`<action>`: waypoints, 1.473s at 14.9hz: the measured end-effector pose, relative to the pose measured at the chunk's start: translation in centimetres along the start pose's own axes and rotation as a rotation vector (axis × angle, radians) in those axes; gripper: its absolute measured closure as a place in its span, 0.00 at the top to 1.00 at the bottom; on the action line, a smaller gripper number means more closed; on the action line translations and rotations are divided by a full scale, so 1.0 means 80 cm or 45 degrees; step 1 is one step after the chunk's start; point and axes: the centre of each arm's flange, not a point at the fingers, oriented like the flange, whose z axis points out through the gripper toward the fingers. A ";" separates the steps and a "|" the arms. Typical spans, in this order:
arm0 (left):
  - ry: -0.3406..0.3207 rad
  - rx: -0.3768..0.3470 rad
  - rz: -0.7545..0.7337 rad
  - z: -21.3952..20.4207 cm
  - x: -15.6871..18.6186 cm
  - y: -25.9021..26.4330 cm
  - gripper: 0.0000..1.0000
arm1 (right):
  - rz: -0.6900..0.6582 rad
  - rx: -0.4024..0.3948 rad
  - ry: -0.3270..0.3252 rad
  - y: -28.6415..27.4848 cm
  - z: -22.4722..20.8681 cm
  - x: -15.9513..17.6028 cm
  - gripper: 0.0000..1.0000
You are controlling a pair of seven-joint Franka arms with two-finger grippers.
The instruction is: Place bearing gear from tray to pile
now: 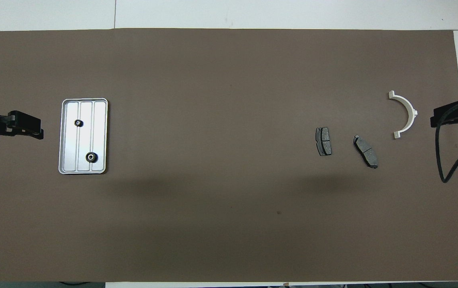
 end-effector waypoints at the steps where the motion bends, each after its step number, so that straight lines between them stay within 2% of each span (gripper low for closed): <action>1: 0.000 0.000 0.000 0.000 0.000 0.000 1.00 | 0.000 0.000 0.000 0.000 0.000 0.000 1.00; 10: 0.001 0.000 0.002 -0.001 -0.001 0.001 1.00 | 0.000 0.000 0.004 0.000 0.000 0.000 1.00; 14: 0.031 -0.002 -0.004 0.000 0.003 0.001 1.00 | 0.002 0.000 0.004 0.001 0.000 0.000 1.00; 17: 0.033 -0.002 -0.050 0.022 0.005 0.005 1.00 | 0.002 0.000 0.004 0.001 0.000 0.000 1.00; 22: 0.040 -0.002 -0.073 0.087 0.011 0.011 1.00 | 0.002 0.000 0.004 0.001 0.000 0.000 1.00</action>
